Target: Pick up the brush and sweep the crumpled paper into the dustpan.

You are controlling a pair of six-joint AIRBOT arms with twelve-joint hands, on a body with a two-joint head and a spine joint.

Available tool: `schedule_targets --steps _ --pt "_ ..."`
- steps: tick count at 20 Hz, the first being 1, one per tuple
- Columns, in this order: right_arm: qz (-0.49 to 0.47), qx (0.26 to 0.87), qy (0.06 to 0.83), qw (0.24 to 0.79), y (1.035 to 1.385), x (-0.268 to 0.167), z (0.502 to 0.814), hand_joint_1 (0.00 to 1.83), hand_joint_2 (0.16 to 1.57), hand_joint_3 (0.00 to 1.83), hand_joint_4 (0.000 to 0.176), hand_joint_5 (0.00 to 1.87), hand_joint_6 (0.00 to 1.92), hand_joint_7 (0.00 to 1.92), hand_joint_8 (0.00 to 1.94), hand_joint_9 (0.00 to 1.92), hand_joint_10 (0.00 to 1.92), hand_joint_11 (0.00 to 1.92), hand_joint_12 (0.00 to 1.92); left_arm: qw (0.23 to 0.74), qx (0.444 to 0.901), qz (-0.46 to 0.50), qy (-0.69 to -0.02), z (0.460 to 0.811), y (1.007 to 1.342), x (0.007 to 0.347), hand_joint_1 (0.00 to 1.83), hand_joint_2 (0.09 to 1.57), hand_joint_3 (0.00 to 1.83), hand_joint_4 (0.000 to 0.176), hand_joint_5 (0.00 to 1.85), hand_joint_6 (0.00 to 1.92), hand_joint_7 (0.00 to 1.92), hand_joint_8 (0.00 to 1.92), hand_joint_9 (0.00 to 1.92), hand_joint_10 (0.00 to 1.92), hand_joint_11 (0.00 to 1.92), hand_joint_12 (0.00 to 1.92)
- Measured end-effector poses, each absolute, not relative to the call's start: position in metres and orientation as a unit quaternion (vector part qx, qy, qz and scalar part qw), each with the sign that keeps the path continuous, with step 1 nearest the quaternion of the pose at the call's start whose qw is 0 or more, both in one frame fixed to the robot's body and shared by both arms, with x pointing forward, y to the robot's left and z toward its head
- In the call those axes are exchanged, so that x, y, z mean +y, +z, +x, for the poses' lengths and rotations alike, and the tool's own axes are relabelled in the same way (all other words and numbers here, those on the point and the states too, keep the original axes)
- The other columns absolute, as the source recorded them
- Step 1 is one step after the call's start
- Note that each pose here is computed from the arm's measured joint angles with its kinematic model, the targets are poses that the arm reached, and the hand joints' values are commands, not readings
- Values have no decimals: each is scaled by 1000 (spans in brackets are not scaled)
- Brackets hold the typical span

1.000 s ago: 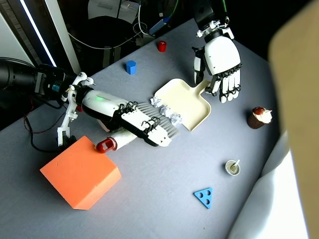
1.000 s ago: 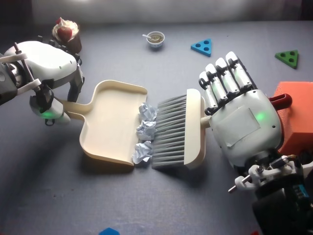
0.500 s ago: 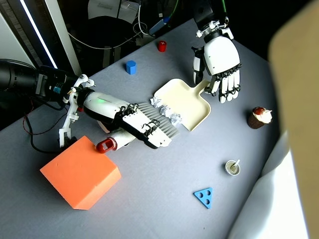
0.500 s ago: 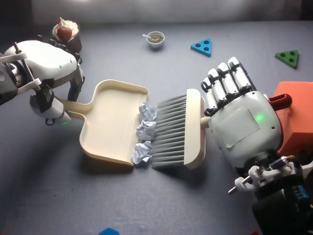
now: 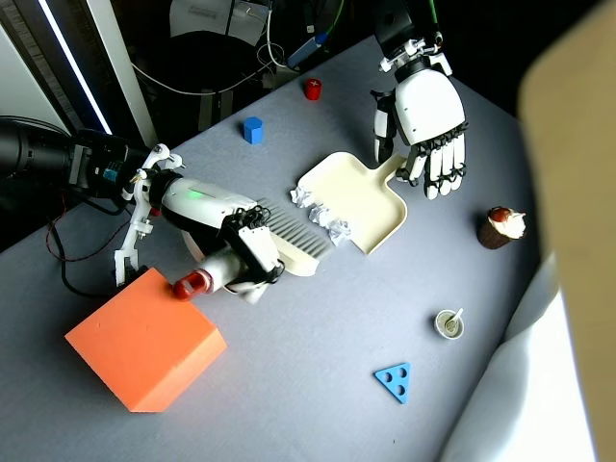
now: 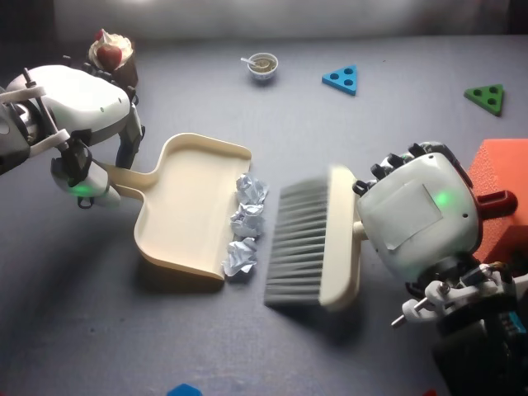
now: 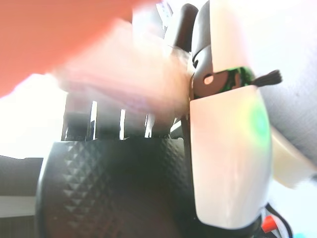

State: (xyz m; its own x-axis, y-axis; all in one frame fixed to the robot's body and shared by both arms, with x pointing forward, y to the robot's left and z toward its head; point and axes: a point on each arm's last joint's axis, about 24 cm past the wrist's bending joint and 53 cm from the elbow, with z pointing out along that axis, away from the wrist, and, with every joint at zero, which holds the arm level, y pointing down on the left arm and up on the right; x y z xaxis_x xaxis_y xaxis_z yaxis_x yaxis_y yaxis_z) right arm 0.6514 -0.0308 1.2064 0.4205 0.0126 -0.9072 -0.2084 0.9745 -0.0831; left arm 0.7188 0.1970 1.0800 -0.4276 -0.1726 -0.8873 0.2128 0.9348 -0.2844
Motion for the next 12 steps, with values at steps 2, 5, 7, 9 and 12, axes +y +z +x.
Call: schedule_targets --steps 2,5,7,9,12 --pt "-96 531 65 840 1208 -32 652 1292 1053 0 0 1096 807 1151 1940 1345 1921 1403 1921 535 825 12 -180 719 1080 197 1088 1083 0 43 1053 858 569 2 467 3 375 178" --pt "-121 507 61 851 1216 -33 646 1324 1154 8 0 908 1912 1177 1941 1388 1921 1452 1921 535 825 12 -181 719 1081 197 1079 1096 3 45 1024 906 568 4 472 2 384 198" --pt "-128 506 57 851 1218 -38 646 1335 1153 1 0 882 1921 1188 1941 1395 1921 1457 1921 537 824 11 -182 720 1082 196 1088 1087 1 36 1045 872 577 2 465 2 353 220" --pt "-134 503 53 852 1223 -45 645 1329 1168 1 0 818 1921 1134 1941 1350 1921 1422 1921 538 823 11 -182 720 1084 196 1100 1083 0 11 1056 854 581 1 474 2 359 250" --pt "-147 489 60 858 1241 -46 638 1312 1165 2 0 785 1904 1149 1941 1346 1921 1395 1921 538 823 11 -182 720 1083 196 1095 1086 1 20 1047 868 571 1 477 2 331 337"
